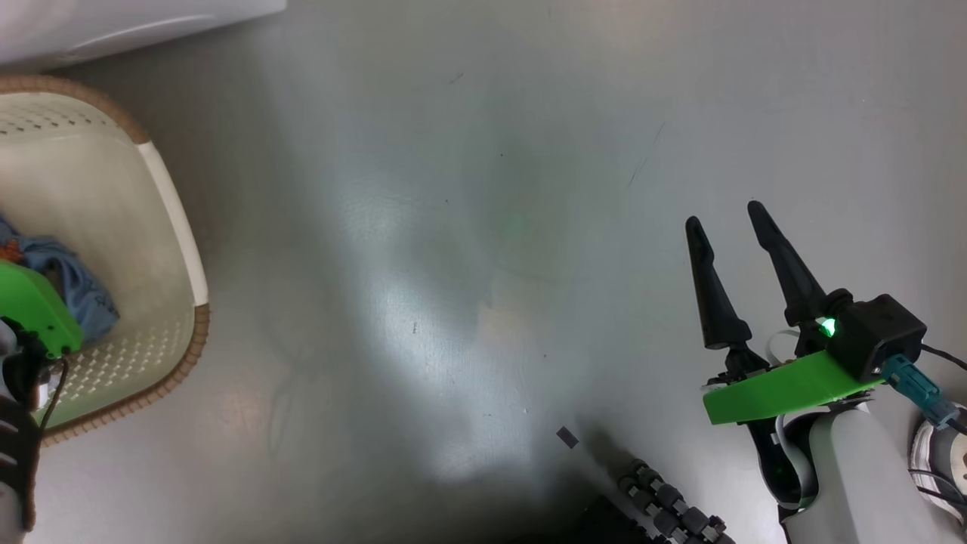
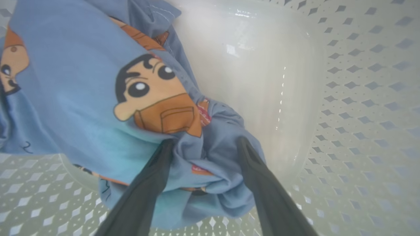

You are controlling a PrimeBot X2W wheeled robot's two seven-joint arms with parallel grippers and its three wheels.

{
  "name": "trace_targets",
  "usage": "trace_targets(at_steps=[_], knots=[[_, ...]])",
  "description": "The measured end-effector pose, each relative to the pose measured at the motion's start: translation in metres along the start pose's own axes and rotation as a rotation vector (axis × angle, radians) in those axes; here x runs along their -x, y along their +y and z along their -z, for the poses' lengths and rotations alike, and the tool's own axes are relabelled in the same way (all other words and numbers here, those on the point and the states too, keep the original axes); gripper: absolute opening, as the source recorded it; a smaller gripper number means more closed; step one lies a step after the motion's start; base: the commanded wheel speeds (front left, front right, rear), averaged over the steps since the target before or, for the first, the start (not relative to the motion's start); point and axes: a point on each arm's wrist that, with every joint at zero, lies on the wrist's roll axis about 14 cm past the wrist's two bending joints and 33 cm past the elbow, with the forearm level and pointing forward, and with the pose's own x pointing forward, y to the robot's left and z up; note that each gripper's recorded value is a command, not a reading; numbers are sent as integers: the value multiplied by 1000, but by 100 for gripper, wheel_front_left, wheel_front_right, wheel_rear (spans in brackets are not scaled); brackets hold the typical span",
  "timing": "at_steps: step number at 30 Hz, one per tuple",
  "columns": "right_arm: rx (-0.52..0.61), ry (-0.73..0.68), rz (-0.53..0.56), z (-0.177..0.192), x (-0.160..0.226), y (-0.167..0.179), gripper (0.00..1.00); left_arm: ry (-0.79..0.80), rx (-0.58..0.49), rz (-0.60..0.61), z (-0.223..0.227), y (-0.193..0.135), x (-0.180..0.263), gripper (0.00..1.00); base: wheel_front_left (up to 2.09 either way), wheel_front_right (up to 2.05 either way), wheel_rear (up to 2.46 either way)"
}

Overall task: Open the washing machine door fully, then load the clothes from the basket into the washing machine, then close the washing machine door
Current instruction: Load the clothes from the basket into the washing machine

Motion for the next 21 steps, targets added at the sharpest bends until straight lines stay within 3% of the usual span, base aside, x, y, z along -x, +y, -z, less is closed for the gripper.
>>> trace_targets(at_steps=[17,19,20,21], knots=[[6,35,-10,16,-3,5,100,48,-8,-41,3,5,-10,100,0,0,0],[6,34,-12,16,-4,5,100,58,-10,-49,5,7,-9,39,0,0,0],[6,34,-13,17,-4,6,100,58,-11,-56,5,8,-9,0,0,0,0],[5,35,-14,17,-4,6,100,59,-12,-58,5,8,-9,0,0,0,0]])
